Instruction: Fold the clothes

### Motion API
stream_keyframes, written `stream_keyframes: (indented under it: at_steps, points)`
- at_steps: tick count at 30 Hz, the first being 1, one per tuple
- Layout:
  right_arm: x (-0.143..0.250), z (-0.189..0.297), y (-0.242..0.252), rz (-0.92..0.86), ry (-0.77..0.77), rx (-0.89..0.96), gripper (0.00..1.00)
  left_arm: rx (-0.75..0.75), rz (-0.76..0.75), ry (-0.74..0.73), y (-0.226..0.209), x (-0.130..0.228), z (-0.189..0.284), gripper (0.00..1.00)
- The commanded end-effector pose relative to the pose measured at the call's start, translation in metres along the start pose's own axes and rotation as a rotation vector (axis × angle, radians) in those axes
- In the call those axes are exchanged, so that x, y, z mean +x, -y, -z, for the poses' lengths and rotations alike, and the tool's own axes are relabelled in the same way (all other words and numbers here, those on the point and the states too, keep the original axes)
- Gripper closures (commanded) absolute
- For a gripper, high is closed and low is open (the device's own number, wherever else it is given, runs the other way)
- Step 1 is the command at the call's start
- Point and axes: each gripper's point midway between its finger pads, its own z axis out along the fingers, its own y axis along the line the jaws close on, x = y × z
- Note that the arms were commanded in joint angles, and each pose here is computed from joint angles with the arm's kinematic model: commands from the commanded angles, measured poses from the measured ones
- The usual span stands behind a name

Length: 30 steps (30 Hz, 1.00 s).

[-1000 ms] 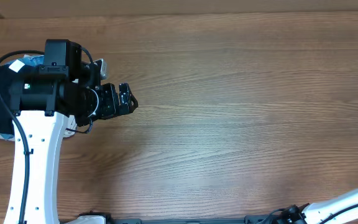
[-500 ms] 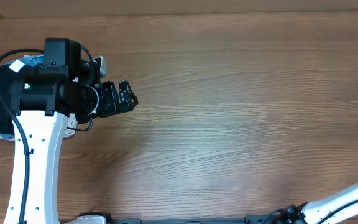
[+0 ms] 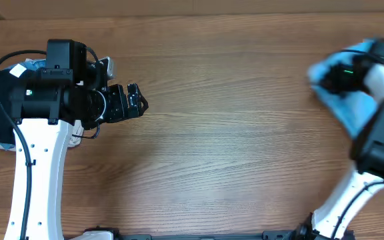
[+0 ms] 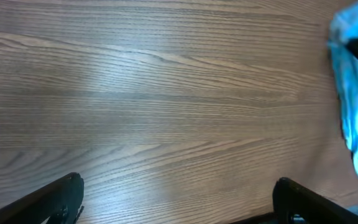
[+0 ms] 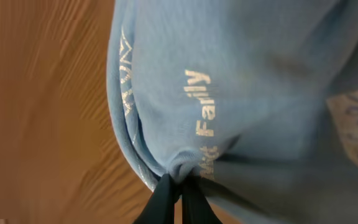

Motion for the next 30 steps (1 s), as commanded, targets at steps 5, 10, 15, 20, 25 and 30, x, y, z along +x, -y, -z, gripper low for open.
stream_keyframes:
  at_steps: [5, 10, 15, 20, 25, 30]
  points:
    - [0.164, -0.046, -0.138, 0.524, -0.263, 0.001, 0.96, -0.075, 0.002, 0.063, -0.012, -0.009, 0.012, 0.00]
    - [0.246, -0.058, -0.147, 0.757, -0.388, 0.115, 0.96, -0.120, -0.006, 0.084, -0.019, -0.013, 0.014, 0.00]
    - [0.270, -0.059, -0.142, 0.885, -0.386, 0.233, 0.73, -0.141, -0.066, 0.108, -0.022, -0.020, 0.014, 0.00]
    - [0.257, -0.036, -0.161, 0.915, -0.298, 0.186, 0.63, -0.138, -0.090, 0.113, -0.021, -0.033, 0.002, 0.00]
    - [0.226, 0.005, -0.185, 0.892, -0.159, 0.102, 0.46, -0.120, -0.109, 0.011, -0.017, -0.039, -0.041, 0.04]
    - [0.204, 0.021, -0.197, 0.844, -0.114, -0.008, 0.16, -0.049, -0.213, -0.089, 0.004, -0.045, -0.101, 0.06]
